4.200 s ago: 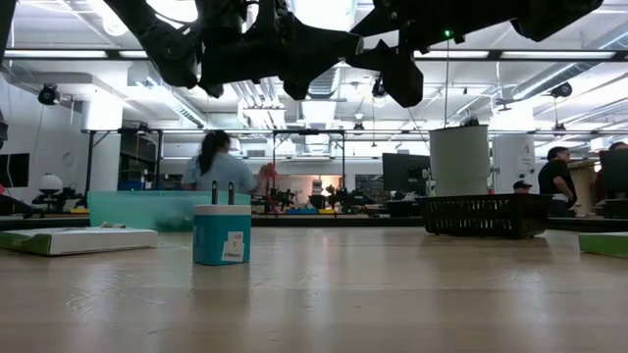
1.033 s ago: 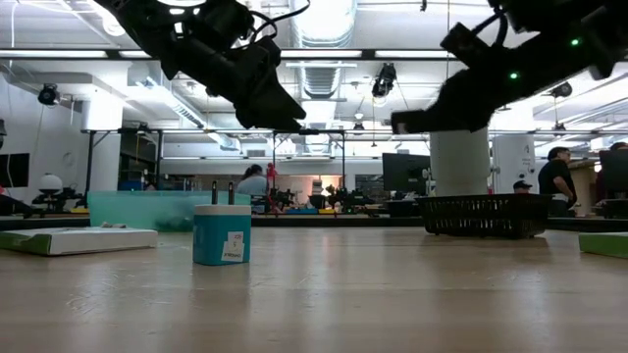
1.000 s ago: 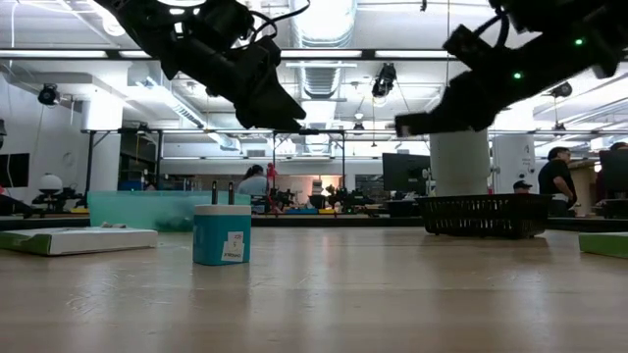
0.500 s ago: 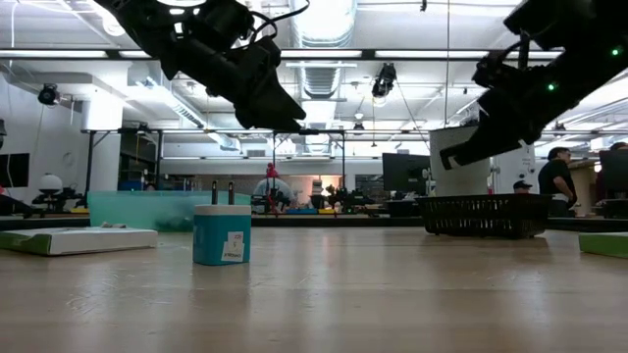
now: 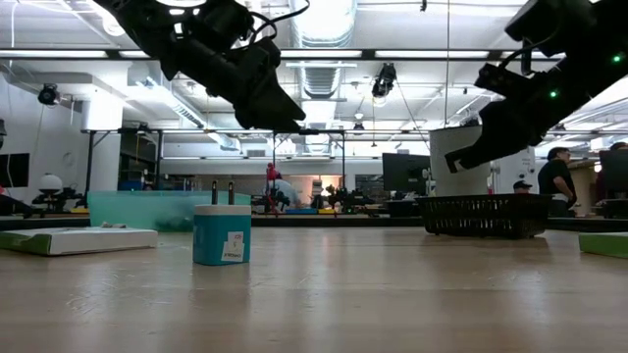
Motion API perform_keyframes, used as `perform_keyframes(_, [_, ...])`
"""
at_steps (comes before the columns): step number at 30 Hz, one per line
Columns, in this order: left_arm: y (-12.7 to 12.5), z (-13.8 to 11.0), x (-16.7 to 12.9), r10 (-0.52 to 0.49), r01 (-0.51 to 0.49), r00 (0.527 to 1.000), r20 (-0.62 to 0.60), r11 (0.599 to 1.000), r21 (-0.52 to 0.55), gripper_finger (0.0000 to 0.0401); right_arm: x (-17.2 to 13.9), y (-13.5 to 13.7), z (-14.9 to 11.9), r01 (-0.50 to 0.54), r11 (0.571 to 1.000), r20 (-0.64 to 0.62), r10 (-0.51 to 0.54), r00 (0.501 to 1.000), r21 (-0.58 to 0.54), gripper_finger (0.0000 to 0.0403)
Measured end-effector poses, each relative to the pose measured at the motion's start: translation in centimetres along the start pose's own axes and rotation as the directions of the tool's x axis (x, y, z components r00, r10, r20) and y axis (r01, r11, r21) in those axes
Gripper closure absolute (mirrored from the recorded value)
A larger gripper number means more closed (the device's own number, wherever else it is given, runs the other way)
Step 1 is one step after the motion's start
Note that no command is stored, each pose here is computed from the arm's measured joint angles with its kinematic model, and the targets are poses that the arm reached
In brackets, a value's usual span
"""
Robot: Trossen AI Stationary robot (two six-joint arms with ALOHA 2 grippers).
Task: Pick and place items into bin
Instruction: Put the black charger adapter into the top black bin, then put the blue charger adapter into the top black bin
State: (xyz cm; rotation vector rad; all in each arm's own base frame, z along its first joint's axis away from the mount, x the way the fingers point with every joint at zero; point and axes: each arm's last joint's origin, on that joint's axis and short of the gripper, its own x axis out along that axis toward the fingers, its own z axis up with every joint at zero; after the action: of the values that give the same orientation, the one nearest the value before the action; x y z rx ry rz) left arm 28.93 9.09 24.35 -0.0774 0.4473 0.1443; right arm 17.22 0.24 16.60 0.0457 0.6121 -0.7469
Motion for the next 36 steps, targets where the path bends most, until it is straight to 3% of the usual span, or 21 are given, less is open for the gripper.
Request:
perform_keyframes(10, [0.0,-0.4,0.0,-0.001,0.001,1.0,-0.01,1.0,-0.002,0.0129,0.0,0.0,0.0,0.0,1.0,-0.006,0.0,1.0,-0.011,0.0208])
perform_keyframes(22, [-0.3,-0.7,0.1,-0.014,0.013,1.0,-0.018,0.999,-0.029,0.0129,-0.1,0.1,0.3,-0.004,1.0,-0.001,0.004,1.0,-0.007,0.0202])
perform_keyframes(29, [-2.9,-0.5,0.3,-0.137,0.137,0.991,0.0,0.991,-0.011,0.0129,-0.2,0.1,0.5,-0.006,1.0,0.004,0.006,1.0,-0.002,0.0202])
perform_keyframes(36, [-6.8,-0.5,0.3,-0.337,0.337,0.941,-0.014,0.94,0.048,0.0129,-0.2,0.1,0.5,-0.005,1.0,0.003,0.005,1.0,-0.003,0.0202])
